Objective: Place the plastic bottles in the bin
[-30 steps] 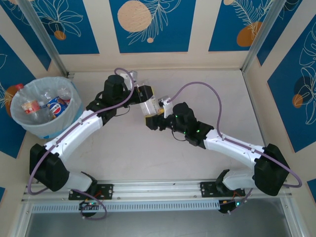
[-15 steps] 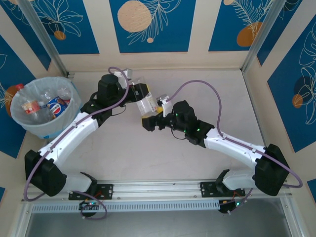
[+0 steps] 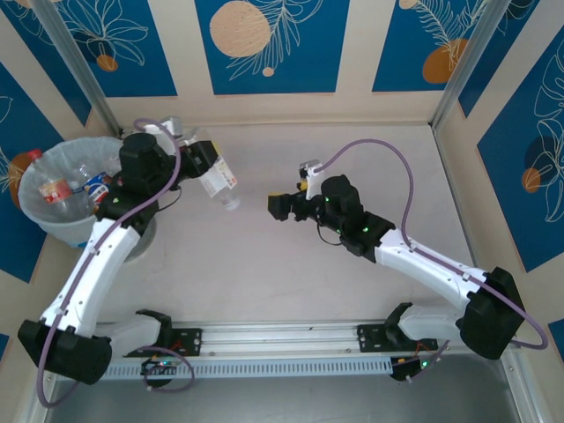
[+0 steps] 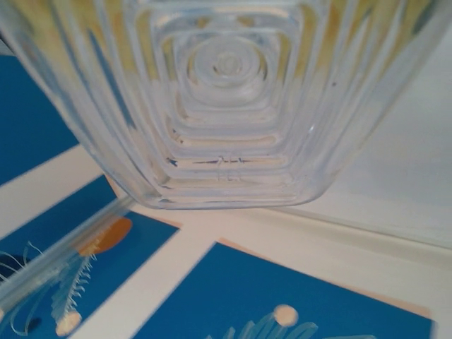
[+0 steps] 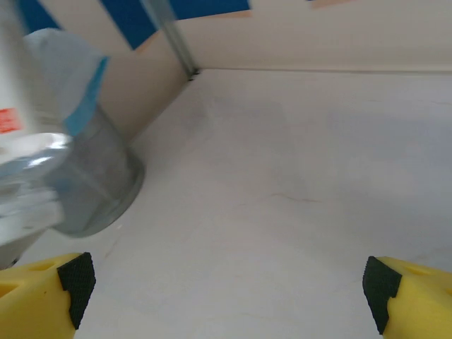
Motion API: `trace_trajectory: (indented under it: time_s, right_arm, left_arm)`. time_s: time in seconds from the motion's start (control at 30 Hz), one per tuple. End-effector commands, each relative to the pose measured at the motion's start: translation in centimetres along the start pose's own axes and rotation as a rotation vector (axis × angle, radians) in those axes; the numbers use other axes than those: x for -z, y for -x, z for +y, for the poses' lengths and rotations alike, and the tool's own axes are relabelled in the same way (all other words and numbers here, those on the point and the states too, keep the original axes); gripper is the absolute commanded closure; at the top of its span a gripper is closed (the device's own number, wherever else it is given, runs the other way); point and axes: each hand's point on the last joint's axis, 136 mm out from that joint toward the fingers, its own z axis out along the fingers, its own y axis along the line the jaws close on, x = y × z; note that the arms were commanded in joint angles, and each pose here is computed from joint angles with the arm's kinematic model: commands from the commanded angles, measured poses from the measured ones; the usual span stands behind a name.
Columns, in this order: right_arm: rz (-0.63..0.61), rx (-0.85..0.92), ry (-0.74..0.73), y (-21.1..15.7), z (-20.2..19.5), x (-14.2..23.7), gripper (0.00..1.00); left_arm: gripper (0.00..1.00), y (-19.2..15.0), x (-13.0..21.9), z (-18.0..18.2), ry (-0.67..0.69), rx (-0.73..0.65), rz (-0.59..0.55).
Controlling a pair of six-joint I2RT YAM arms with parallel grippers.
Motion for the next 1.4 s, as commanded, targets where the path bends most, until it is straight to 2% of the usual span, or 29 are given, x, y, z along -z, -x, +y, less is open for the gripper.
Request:
trace_trajectory:
  time_s: [0.0, 0.1, 0.27, 0.43, 0.67, 0.77, 1.03, 1.1, 1.23, 1.37]
  right_arm:
    - [-0.037, -0.129, -0.192, 0.4, -4.2, 0.8, 0.01]
    - [-0.032, -0.228, -0.309, -0.2, -7.2, 1.4, 0.01]
    - [-0.029, -0.304, -0.353, -0.9, -9.1, 2.2, 0.00]
    - [-0.015, -0.344, -0.407, -2.0, -10.7, 2.6, 0.00]
    - [-0.011, -0.366, -0.427, -2.4, -11.7, 2.8, 0.00]
    - [-0.014, -0.373, -0.426, -2.5, -11.9, 2.7, 0.00]
    - [-0.013, -0.370, -0.417, -2.4, -11.8, 2.9, 0.00]
    - [-0.016, -0.372, -0.417, -2.4, -11.9, 3.0, 0.00]
    - [-0.023, -0.369, -0.415, -2.2, -11.9, 3.4, 0.01]
    - [-0.028, -0.374, -0.415, -2.1, -12.0, 3.6, 0.00]
  left_arm:
    - [0.64, 2.5, 3.0, 0.5, 0.066, -0.050, -0.073]
    - [0.64, 3.7, 4.6, 1.6, 0.135, -0.070, -0.095]
    - [0.61, 6.1, 7.6, 1.9, 0.214, -0.126, -0.121]
    - [0.60, 9.5, 11.2, 2.4, 0.357, -0.227, -0.184]
    - [0.59, 14.3, 17.4, 5.1, 0.723, -0.365, -0.354]
    - [0.59, 15.6, 19.0, 6.6, 0.859, -0.405, -0.401]
    - [0.59, 16.1, 18.1, 10.8, 0.987, -0.419, -0.326]
    - [0.59, 15.8, 17.2, 12.2, 0.969, -0.407, -0.291]
    - [0.58, 15.3, 14.9, 13.8, 0.829, -0.426, -0.261]
    - [0.58, 15.2, 14.8, 16.7, 0.849, -0.363, -0.244]
